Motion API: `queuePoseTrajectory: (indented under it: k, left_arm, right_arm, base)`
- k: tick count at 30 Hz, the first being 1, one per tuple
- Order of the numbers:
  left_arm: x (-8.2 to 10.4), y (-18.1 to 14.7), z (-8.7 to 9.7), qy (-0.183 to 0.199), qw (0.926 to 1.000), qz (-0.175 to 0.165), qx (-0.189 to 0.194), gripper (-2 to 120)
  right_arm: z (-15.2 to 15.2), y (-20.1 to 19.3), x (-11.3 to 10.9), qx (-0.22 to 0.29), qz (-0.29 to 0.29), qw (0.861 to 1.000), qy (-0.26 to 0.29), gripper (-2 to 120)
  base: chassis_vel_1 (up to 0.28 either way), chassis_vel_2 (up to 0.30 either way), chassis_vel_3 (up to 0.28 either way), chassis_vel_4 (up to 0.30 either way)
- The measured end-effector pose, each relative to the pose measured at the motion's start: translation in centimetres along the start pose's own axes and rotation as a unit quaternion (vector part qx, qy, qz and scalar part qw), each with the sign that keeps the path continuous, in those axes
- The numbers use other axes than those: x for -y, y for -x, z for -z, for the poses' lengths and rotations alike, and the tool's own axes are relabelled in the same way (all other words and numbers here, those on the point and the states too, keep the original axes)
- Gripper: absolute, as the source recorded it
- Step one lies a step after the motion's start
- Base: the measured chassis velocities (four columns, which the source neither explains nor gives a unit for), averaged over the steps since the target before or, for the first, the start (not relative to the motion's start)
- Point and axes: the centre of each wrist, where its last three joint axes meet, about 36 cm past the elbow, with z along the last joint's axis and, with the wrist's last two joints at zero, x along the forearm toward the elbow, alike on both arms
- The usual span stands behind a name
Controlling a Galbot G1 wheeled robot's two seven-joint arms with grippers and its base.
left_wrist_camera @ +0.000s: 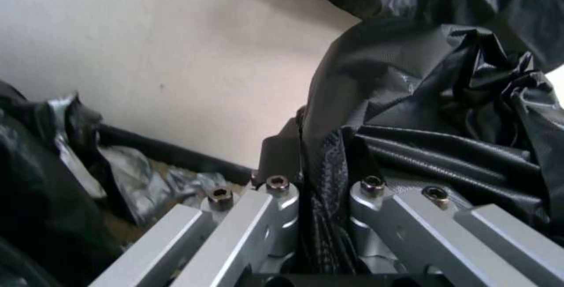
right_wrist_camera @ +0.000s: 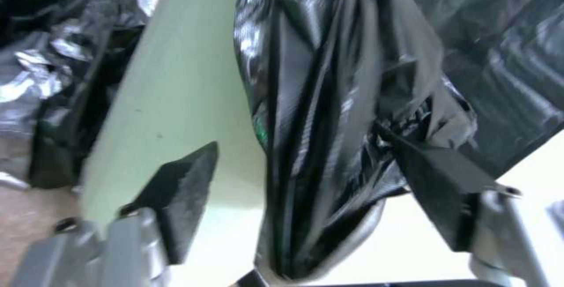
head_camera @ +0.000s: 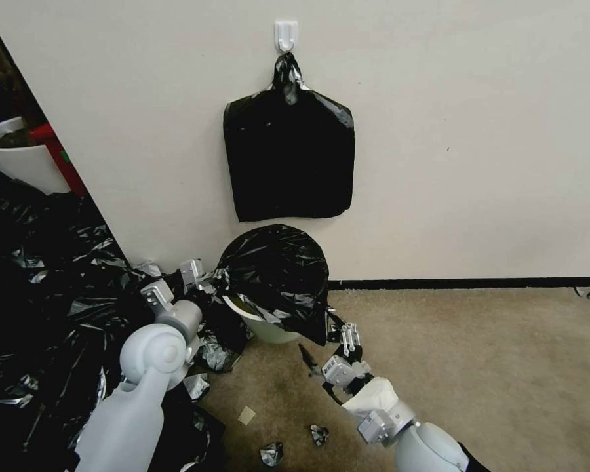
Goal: Place a trash bag onto the trash bin.
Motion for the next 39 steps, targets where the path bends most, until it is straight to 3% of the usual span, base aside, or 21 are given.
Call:
queuePoseTrajectory:
  k: [12,17,20,29,39]
  left_arm:
    - [0.1,-0.5,0.0,-0.002,1.0000,0.001,-0.005,6]
    - [0.0,-0.5,-0.1,-0.002,1.0000,0.002,-0.006,6]
    - [0.0,-0.5,-0.2,-0.002,1.0000,0.002,-0.008,6]
    - [0.6,-1.2,-0.9,-0.007,0.9998,-0.007,-0.016,6]
    - [1.3,-2.9,-1.0,-0.003,0.9998,-0.016,-0.015,9]
  right_arm:
    - [0.6,0.0,-1.1,0.056,-0.045,0.997,-0.005,29]
    - [0.9,0.0,-1.2,0.074,-0.050,0.996,0.003,16]
    - [1.0,0.4,-1.4,0.125,-0.038,0.991,0.030,1]
    - [0.4,4.3,-1.5,0.179,0.035,0.980,0.079,0]
    - [-4.1,7.2,-2.9,0.136,0.107,0.985,0.029,0]
  base:
    - [0.000,0.000,0.000,0.000]
    - [0.000,0.000,0.000,0.000]
    - [0.000,0.000,0.000,0.000]
    - [0.000,0.000,0.000,0.000]
    - [0.000,0.000,0.000,0.000]
